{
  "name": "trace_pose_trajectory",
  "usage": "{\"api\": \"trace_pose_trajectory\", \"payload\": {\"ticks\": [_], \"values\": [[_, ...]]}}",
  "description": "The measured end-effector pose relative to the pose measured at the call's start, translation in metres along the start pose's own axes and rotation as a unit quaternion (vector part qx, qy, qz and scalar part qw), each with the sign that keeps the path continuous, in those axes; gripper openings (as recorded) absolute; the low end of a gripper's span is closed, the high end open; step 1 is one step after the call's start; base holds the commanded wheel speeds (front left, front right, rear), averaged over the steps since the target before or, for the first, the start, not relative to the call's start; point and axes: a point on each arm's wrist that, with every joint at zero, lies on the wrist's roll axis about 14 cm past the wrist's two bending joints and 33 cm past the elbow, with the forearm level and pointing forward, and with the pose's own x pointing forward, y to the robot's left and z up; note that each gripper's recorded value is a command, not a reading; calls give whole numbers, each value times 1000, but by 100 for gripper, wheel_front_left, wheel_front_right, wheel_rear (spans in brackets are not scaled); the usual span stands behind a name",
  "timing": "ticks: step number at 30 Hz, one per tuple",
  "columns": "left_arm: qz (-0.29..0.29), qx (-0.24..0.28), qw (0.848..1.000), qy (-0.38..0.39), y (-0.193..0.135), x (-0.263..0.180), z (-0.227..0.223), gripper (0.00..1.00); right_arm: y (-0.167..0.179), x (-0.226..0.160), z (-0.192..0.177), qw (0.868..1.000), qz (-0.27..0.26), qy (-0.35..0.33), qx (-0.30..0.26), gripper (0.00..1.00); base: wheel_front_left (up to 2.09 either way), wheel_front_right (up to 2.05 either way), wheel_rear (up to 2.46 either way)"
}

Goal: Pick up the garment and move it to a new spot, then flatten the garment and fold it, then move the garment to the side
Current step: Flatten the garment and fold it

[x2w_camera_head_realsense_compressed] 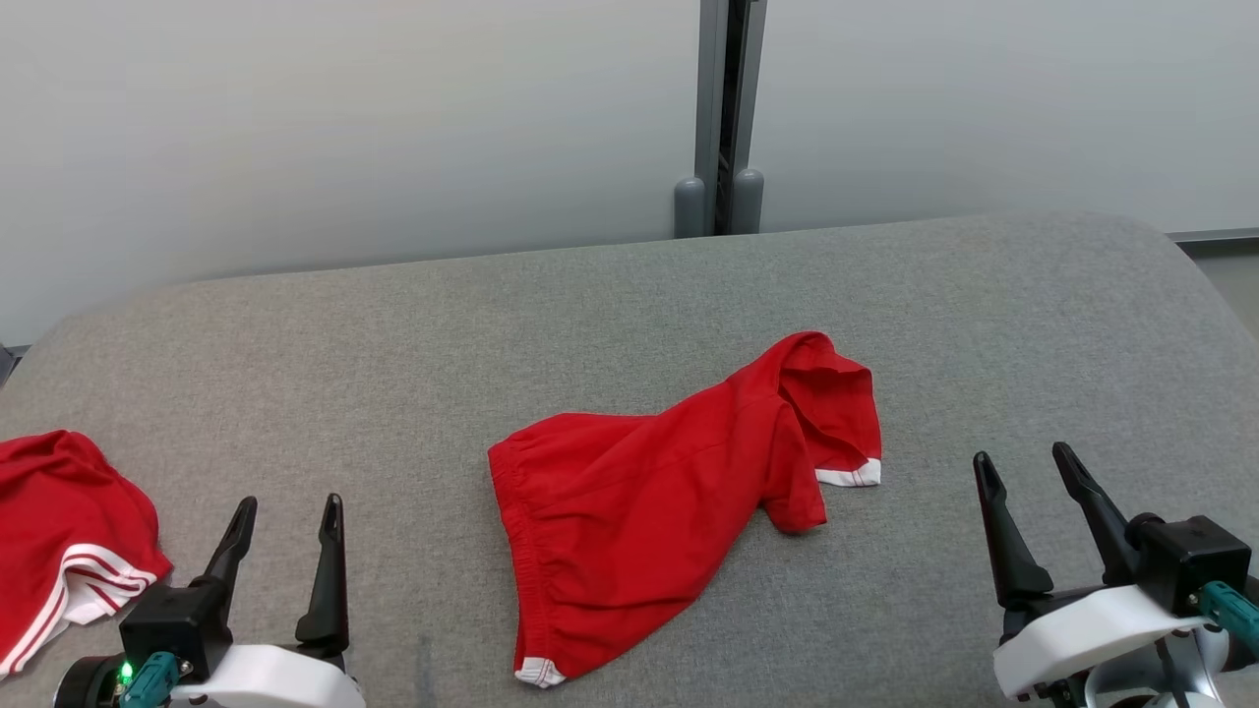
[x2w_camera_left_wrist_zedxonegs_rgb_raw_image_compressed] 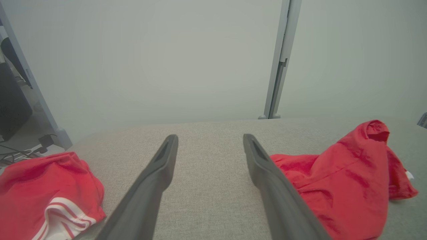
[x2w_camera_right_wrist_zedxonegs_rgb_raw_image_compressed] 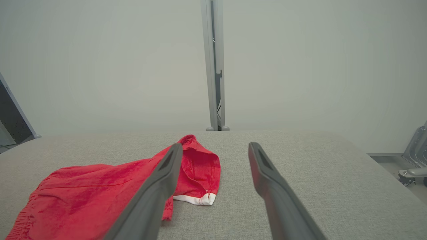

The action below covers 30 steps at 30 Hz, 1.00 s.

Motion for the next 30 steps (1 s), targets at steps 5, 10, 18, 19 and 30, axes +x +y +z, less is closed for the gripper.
{"api": "trace_pose_trajectory", "payload": {"ticks": [5,10,18,19,30], "values": [[1,0,1000,1,0,0,0,100,-1,0,0,1000,-1,0,1,100,0,0,0],[-26,-3,1000,10,-14,5,-1,100,-1,1,-2,1000,-2,3,2,100,0,0,0],[-154,-32,973,167,-82,0,-69,100,3,9,-11,1000,6,15,6,100,0,0,0],[-165,-35,968,186,-89,-3,-78,100,2,9,-13,1000,4,17,6,100,0,0,0],[-219,-50,920,320,-114,-29,-136,86,-8,15,-30,999,-10,38,12,100,0,0,0]]}}
